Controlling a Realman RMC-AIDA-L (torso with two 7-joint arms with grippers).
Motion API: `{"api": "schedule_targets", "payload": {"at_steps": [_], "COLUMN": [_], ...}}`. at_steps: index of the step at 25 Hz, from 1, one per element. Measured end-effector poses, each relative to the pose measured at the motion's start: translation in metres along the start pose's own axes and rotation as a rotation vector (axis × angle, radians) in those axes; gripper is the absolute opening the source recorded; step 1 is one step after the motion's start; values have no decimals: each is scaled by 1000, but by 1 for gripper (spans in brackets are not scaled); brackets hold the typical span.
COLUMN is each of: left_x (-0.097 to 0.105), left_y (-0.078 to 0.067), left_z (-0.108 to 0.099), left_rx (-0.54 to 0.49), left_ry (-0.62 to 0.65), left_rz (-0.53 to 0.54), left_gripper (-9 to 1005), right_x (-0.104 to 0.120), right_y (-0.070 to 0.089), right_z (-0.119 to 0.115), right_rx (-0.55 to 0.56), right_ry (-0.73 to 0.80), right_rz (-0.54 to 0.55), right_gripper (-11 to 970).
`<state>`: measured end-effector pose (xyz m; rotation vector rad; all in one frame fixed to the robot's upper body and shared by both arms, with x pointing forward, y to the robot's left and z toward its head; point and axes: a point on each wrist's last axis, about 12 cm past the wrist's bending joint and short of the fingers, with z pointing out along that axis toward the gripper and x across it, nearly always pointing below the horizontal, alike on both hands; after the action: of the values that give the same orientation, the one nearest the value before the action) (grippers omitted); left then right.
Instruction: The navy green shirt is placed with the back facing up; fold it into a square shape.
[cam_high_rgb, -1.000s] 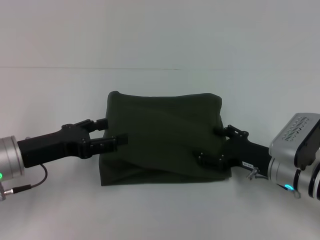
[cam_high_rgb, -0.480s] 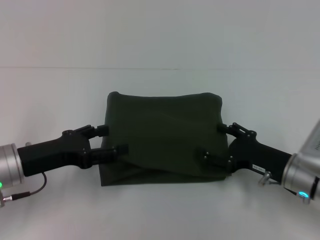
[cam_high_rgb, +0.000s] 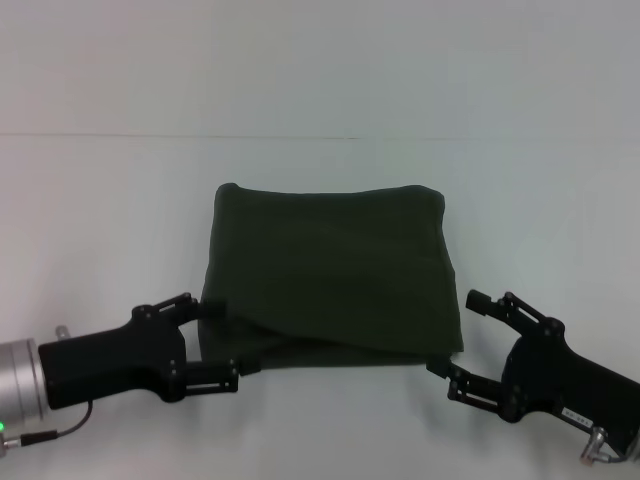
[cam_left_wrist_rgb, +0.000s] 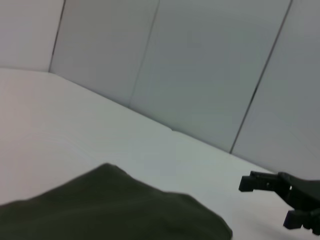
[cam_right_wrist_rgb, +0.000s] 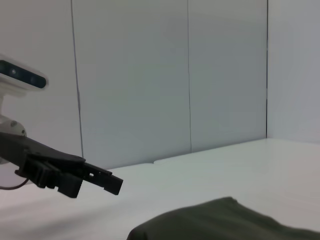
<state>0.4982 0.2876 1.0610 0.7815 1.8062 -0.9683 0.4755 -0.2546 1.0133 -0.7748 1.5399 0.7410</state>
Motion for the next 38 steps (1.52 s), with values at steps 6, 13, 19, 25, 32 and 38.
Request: {"api": "schedule_targets", "payload": {"at_steps": [6,13,19,25,32,38], "left_x": [21,38,44,44,43,43], "left_y": [-3,-9,-13,-13,-14,-15], "left_z": [3,0,-1,-5,-7,-8], "left_rx": [-20,-40,-10,-22,-18,-8], "left_ry": [50,67,102,80,61,60], "left_rz": [29,17,7,-3,-7,-11], "left_gripper": [961,960,960,961,961,960], "right_x": [13,26,28,28,29,28], "right_y": [8,11,10,8,8,8], "right_z": [-16,-29,-31,-32,-32,-32], "right_rx": [37,93,110,125,125,123], "right_ry": [44,100,119,118,121,114], "right_rz": [25,37,37,39,39,38], "right_gripper": [945,945,945,945,945,945]}}
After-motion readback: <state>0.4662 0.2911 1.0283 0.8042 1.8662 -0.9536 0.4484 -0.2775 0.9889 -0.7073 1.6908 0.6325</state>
